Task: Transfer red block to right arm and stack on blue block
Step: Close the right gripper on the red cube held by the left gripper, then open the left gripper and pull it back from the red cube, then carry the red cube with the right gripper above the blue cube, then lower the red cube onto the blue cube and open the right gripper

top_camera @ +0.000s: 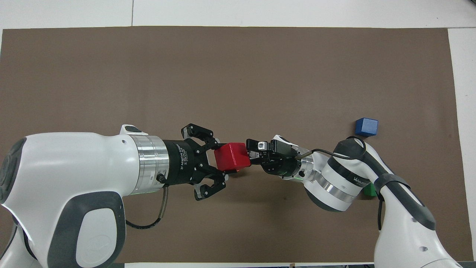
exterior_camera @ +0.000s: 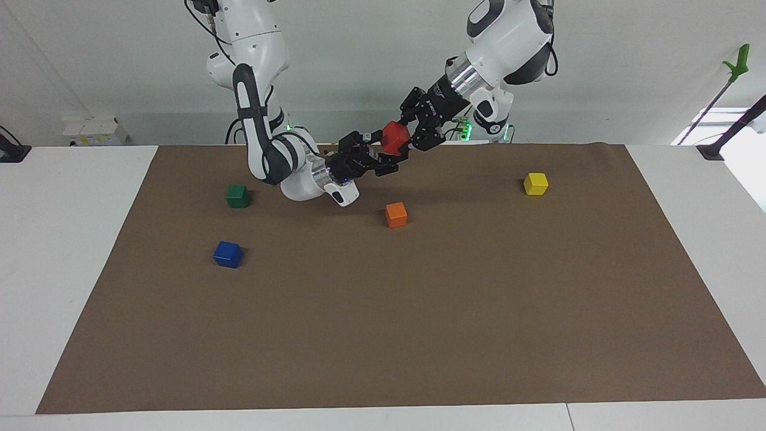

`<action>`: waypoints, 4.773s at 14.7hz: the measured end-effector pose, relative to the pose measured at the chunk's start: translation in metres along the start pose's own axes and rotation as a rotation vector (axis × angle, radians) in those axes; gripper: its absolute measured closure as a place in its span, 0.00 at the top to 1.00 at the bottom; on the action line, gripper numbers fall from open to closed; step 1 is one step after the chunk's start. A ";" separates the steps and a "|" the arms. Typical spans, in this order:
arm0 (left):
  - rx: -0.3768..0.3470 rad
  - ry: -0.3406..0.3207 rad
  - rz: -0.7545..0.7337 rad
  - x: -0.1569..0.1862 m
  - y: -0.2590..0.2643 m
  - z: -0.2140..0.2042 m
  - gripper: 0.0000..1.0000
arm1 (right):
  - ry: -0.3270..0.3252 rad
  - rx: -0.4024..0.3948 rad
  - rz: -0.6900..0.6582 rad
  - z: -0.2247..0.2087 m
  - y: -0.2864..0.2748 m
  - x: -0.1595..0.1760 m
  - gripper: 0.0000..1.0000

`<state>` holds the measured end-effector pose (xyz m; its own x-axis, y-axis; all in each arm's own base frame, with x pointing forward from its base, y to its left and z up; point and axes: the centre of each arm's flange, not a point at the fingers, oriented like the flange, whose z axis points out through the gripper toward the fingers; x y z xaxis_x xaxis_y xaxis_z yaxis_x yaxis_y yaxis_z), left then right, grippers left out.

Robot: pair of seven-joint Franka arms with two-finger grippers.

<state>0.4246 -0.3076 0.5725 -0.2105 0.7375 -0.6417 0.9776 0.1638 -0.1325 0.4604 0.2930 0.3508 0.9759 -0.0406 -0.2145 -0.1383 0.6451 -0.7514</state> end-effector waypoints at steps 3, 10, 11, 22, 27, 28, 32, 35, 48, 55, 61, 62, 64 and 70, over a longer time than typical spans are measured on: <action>-0.016 -0.009 0.018 -0.003 -0.003 -0.005 0.55 | 0.006 -0.009 0.013 0.001 0.003 -0.001 0.59; -0.021 -0.013 0.019 -0.003 -0.003 -0.006 0.55 | 0.006 -0.011 0.014 0.002 0.002 0.000 0.59; -0.021 -0.013 0.021 -0.003 -0.003 -0.005 0.58 | 0.007 -0.012 0.012 0.003 0.002 0.001 0.59; 0.037 0.023 0.126 0.016 0.003 -0.033 1.00 | 0.026 -0.130 0.050 0.006 -0.021 0.012 0.59; 0.032 0.195 0.266 0.052 0.022 -0.051 1.00 | 0.031 -0.371 0.060 -0.001 -0.106 0.014 0.59; 0.037 0.233 0.303 0.059 0.026 -0.055 1.00 | 0.024 -0.432 0.052 -0.006 -0.125 0.012 0.59; 0.028 0.336 0.427 0.094 0.049 -0.081 1.00 | -0.021 -0.768 0.020 -0.036 -0.204 0.008 0.59; -0.002 0.375 0.504 0.134 0.076 -0.119 1.00 | -0.025 -1.098 -0.018 -0.041 -0.269 -0.001 0.59; 0.217 0.650 1.165 0.150 0.114 -0.202 1.00 | 0.021 -2.163 -0.305 -0.093 -0.356 0.006 0.59; 0.464 0.664 1.486 0.147 0.137 -0.218 1.00 | 0.092 -2.262 -0.416 -0.133 -0.307 0.054 0.59; 0.565 0.597 1.561 0.155 0.165 -0.200 1.00 | -0.055 -2.393 -0.553 -0.151 -0.243 0.075 0.59; 0.583 0.586 1.567 0.158 0.162 -0.204 1.00 | -0.077 -2.400 -0.565 -0.154 -0.237 0.072 0.59; 0.616 0.565 1.592 0.160 0.156 -0.208 1.00 | -0.107 -2.400 -0.585 -0.158 -0.233 0.069 0.59; 0.611 0.578 1.678 0.155 0.159 -0.193 1.00 | -0.034 -2.315 -0.599 -0.182 -0.236 0.078 0.59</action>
<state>0.5458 -0.0406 0.5980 0.9958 -0.0151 -0.0898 -0.0168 -0.9997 -0.0185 0.5386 -0.0009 0.3976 0.9624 0.1967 0.1873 0.1806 -0.9785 0.0995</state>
